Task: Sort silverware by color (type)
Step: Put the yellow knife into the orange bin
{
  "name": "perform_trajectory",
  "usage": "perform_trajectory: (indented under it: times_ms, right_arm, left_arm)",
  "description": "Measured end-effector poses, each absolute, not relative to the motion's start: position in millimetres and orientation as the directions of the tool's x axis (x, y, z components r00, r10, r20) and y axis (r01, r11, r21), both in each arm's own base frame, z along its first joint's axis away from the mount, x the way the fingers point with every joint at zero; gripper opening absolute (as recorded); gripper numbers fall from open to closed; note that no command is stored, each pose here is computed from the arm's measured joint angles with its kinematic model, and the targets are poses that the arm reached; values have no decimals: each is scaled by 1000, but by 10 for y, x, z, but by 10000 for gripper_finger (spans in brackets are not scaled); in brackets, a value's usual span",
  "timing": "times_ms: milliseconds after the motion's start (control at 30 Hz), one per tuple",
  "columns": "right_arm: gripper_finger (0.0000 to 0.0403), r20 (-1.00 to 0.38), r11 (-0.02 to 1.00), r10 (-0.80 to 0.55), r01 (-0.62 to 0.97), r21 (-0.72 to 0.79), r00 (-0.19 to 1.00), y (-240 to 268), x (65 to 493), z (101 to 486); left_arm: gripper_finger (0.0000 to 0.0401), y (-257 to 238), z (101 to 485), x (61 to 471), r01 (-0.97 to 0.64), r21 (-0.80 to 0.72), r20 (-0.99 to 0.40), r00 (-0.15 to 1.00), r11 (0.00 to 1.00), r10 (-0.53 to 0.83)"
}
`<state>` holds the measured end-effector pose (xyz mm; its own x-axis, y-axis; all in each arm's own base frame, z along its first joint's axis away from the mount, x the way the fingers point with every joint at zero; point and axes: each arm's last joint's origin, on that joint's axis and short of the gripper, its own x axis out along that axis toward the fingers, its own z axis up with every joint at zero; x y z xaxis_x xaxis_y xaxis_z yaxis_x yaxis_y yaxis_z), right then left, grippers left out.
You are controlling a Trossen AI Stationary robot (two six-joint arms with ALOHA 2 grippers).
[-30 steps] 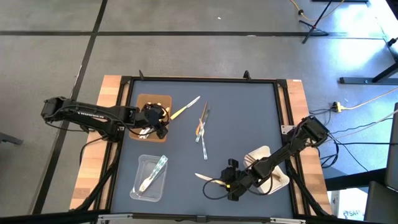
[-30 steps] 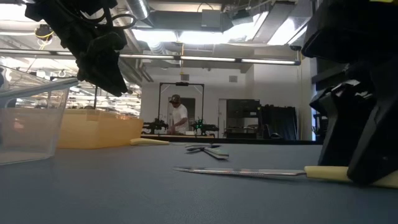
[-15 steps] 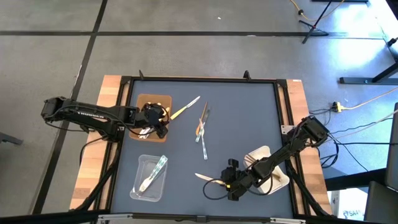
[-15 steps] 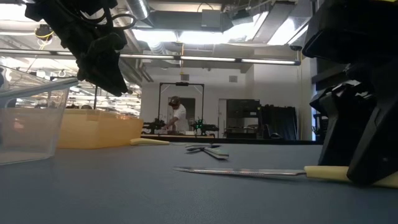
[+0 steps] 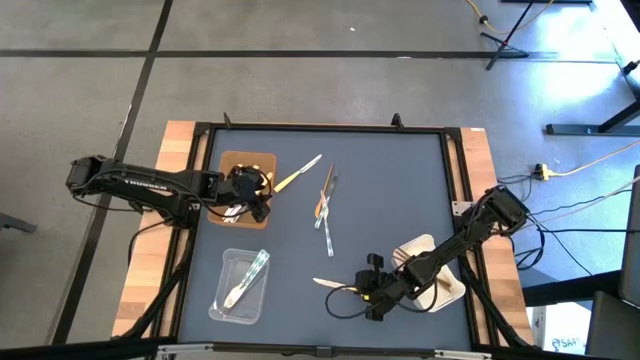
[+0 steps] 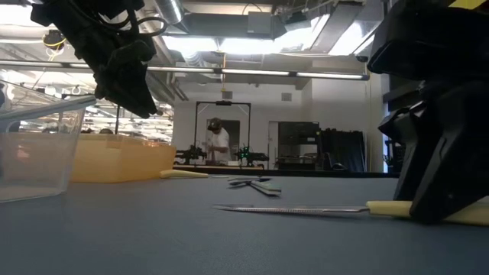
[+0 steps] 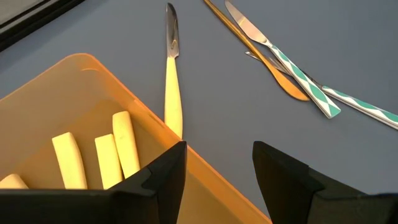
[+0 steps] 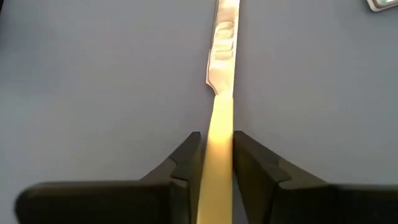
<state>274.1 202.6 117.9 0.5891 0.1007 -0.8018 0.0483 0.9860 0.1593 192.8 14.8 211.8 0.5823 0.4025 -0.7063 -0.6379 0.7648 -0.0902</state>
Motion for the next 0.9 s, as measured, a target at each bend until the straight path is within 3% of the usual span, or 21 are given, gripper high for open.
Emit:
perform_trajectory:
  times_ms: [300,900]
  right_arm:
    - [36,-802,985,106,46,164,587,2027,2742,1180]
    - [34,-804,987,121,19,162,583,2074,2795,1249]
  left_arm:
    - [179,148,2118,1928,-638,-91,-706,582,764,403]
    - [179,148,2120,1931,-639,-93,-704,585,764,403]
